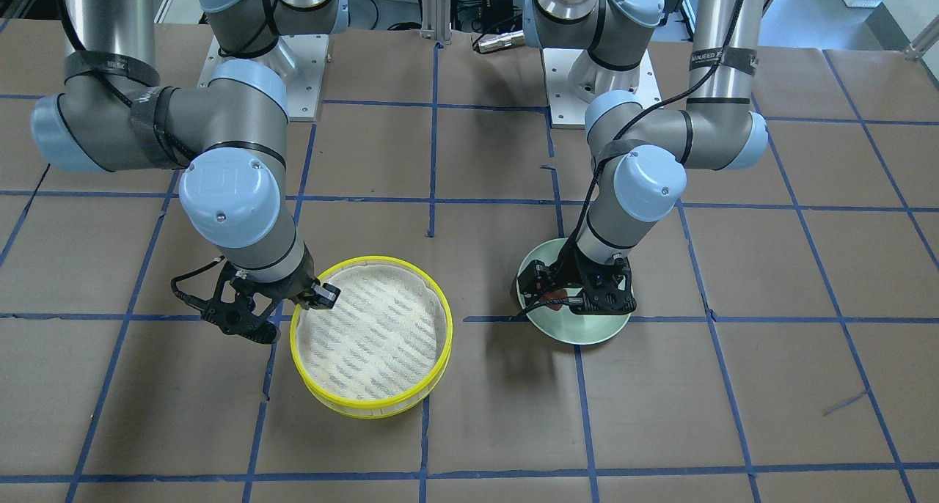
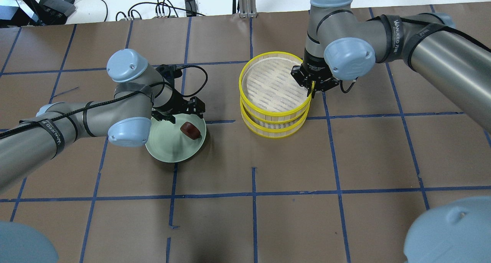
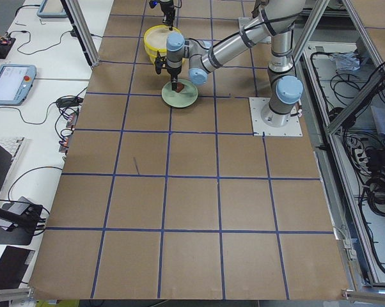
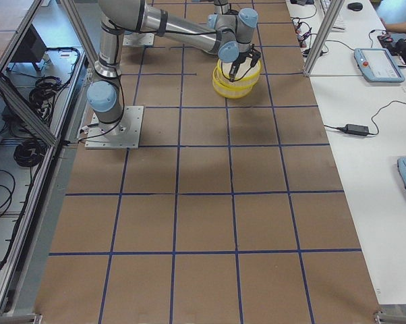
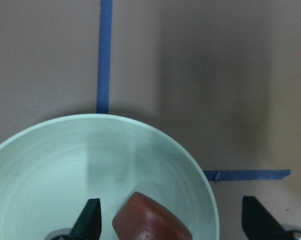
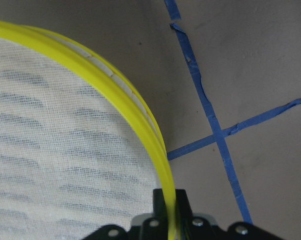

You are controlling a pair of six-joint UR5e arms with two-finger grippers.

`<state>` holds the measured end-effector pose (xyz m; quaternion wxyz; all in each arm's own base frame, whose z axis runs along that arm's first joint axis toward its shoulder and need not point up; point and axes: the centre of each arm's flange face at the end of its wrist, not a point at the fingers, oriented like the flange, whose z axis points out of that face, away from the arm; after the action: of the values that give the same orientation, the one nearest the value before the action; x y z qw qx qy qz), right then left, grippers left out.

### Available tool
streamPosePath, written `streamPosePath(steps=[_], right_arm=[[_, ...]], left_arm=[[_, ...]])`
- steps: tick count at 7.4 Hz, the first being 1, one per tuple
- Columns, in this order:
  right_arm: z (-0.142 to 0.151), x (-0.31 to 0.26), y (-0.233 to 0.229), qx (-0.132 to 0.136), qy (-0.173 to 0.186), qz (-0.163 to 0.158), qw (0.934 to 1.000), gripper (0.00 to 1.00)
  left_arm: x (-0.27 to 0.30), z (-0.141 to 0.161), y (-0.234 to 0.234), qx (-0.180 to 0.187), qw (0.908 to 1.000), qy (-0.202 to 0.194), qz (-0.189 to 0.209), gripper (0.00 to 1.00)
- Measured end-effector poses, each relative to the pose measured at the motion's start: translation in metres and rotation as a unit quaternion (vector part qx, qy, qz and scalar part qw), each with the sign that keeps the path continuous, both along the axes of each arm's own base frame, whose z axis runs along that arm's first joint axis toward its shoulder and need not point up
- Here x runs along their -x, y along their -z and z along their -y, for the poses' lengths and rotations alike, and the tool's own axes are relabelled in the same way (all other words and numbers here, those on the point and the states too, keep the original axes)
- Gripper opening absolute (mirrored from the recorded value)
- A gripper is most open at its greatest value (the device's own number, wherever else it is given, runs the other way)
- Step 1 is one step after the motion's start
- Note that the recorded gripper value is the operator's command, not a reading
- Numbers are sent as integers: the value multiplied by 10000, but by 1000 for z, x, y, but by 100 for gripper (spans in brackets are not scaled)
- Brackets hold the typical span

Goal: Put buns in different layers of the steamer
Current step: 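Grasp the brown bun in the bowl with the left gripper and lift it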

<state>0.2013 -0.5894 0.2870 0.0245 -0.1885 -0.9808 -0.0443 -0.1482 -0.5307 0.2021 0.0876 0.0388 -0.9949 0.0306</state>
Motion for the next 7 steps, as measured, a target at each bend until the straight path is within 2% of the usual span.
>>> streamPosePath(steps=[1, 2, 3, 4, 6, 7], right_arm=[[-2, 0, 2, -62, -7, -9, 10000, 8], [-6, 0, 4, -165, -20, -24, 9999, 8], [-9, 1, 4, -251, -27, -39, 9997, 8], [-10, 1, 5, -319, -32, -48, 9995, 8], [-12, 1, 5, -358, -38, -48, 9993, 9], [-12, 1, 5, -364, -49, -47, 9993, 15]], left_arm=[[0, -1, 6, -63, 10000, -12, 8, 88], [0, -1, 9, -98, 10000, -14, 10, 43], [0, -2, 11, -107, 9999, -6, 9, 20], [0, -2, 11, -109, 9999, 1, 9, 11], [1, -2, 12, -115, 9999, -10, 5, 3], [1, -3, 12, -123, 9999, -13, 3, 3]])
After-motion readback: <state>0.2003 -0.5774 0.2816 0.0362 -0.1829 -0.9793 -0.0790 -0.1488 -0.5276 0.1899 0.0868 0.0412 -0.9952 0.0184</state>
